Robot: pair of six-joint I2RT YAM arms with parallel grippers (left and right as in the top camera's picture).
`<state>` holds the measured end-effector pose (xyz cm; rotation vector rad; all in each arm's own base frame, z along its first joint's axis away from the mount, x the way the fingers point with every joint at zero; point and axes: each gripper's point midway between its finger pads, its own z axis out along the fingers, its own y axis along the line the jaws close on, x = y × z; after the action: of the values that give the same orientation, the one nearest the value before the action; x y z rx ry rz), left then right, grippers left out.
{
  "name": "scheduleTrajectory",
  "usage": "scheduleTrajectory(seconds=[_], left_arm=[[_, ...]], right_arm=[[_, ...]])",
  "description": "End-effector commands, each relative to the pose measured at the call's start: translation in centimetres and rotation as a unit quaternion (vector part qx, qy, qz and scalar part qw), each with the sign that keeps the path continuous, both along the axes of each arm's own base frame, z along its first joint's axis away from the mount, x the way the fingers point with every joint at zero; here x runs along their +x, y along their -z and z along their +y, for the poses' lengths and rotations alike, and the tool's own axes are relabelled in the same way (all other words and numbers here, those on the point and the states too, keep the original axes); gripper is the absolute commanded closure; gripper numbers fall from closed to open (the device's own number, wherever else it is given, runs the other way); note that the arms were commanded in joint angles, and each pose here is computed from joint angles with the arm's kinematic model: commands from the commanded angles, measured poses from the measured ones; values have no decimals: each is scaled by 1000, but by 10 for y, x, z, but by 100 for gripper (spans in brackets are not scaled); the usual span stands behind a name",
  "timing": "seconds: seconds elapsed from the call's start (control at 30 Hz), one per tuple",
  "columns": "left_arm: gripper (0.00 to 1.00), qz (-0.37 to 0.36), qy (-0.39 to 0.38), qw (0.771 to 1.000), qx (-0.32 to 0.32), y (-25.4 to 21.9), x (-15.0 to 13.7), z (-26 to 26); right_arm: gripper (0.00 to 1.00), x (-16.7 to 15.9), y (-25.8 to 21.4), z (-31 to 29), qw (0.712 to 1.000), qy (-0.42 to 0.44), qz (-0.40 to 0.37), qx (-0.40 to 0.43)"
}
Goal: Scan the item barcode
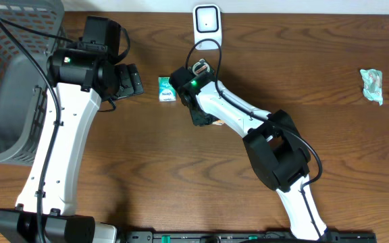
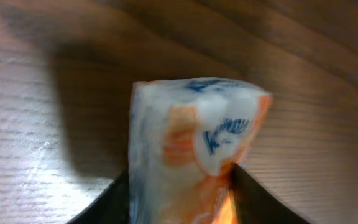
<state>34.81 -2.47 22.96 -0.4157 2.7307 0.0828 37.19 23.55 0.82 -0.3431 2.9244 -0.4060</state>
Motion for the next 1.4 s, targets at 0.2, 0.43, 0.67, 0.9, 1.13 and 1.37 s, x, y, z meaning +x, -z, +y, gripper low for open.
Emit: scheduleTrajectory(seconds=[0.2, 0.43, 0.67, 0.9, 1.13, 1.37], left_arm=[[2, -7, 1, 1000, 7, -5, 0, 3], [2, -7, 1, 1000, 7, -5, 0, 3], [2, -7, 1, 1000, 7, -5, 0, 3], [2, -7, 1, 1000, 7, -5, 0, 3], [2, -7, 1, 1000, 7, -5, 0, 3], [2, -7, 1, 1000, 7, -5, 0, 3]], right_arm=[[99, 5, 2, -12, 999, 27, 22, 23], [99, 12, -29, 3, 970, 4, 128, 205], [99, 13, -68, 22, 881, -56, 192, 429], [98, 10, -50, -5, 871, -23, 210, 443], [92, -12, -12, -13, 859, -1, 237, 454], [56, -6, 16, -63, 910, 81, 223, 340]])
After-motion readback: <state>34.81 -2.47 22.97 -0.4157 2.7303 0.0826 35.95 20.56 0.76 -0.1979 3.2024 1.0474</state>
